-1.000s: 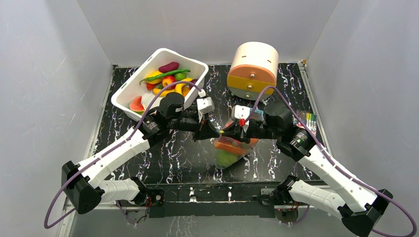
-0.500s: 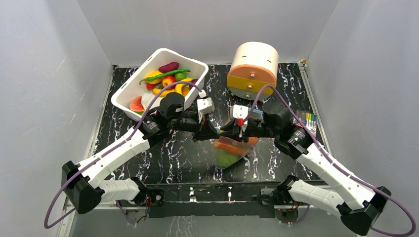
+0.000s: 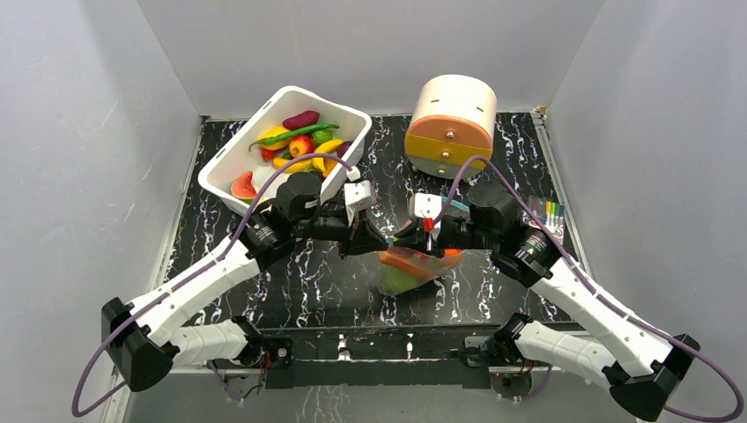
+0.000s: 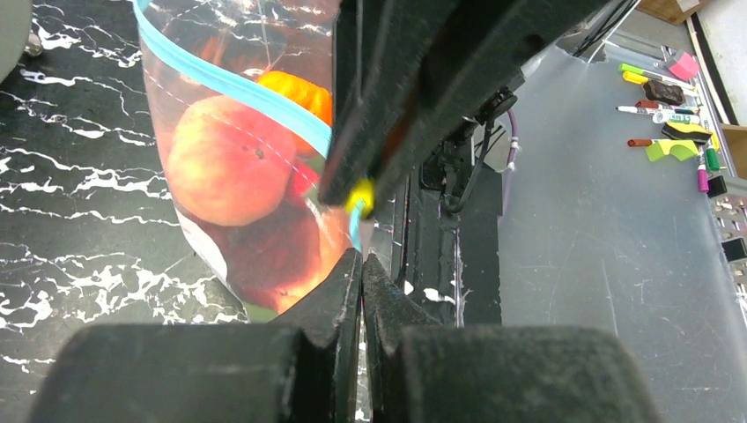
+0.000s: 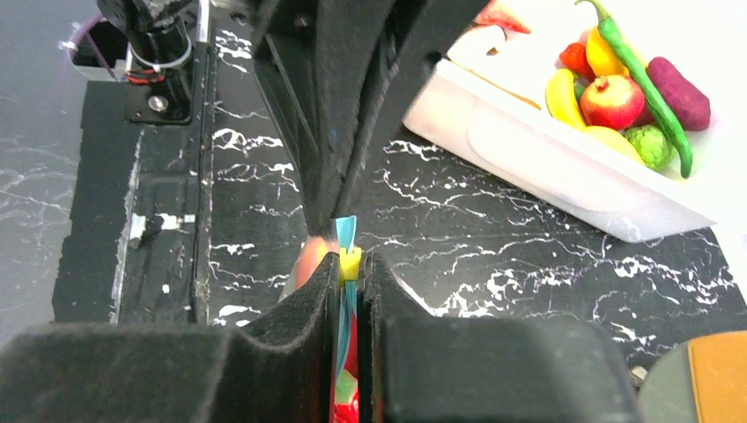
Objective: Place the food in the zip-top bag and seal the zipper
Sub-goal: Zip the zipper food storage bag at the center of the board.
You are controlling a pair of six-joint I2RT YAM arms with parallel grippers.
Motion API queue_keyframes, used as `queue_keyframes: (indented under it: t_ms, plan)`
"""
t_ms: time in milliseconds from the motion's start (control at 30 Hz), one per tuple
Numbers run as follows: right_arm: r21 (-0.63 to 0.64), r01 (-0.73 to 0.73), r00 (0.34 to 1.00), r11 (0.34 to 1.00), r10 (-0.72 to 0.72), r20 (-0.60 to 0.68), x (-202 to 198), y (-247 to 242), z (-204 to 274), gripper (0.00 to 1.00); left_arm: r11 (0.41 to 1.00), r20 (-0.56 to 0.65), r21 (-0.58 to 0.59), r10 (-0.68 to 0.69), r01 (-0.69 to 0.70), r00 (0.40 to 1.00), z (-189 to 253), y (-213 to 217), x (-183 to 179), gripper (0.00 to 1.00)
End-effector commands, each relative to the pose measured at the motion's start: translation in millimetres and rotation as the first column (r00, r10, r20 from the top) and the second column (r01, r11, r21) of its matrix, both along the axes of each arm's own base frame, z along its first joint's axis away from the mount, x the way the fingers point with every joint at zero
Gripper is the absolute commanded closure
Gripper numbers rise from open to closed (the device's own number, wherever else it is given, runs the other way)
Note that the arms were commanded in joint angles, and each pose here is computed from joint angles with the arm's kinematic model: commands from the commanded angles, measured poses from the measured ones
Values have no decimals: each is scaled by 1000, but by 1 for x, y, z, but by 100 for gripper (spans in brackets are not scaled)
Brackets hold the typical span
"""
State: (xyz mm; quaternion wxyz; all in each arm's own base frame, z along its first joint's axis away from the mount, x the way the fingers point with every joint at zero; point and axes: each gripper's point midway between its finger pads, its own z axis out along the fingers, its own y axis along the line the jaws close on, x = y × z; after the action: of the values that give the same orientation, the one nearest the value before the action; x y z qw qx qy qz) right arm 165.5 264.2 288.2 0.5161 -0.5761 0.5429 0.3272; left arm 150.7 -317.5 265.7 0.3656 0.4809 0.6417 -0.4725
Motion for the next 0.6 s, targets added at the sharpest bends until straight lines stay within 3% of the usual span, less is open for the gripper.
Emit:
queue_keyframes:
  t_ms: [0, 267, 367, 567]
  plan:
    - [-16, 90, 992, 996, -88, 88, 11, -16, 20, 100, 997, 89, -70, -15, 21, 996, 25, 9, -10, 100]
    - [3, 48, 995, 999, -48, 92, 4, -14, 25, 100, 997, 86, -77, 1, 6, 996, 29, 8, -8, 100]
    - [31, 22, 996, 999, -25, 84, 1, -9, 29, 100, 997, 62, -74, -19, 24, 998, 28, 3, -8, 72]
    - [74, -13, 997, 997, 7, 80, -1, 0, 37, 100, 997, 3, -51, -56, 56, 998, 17, -8, -5, 58]
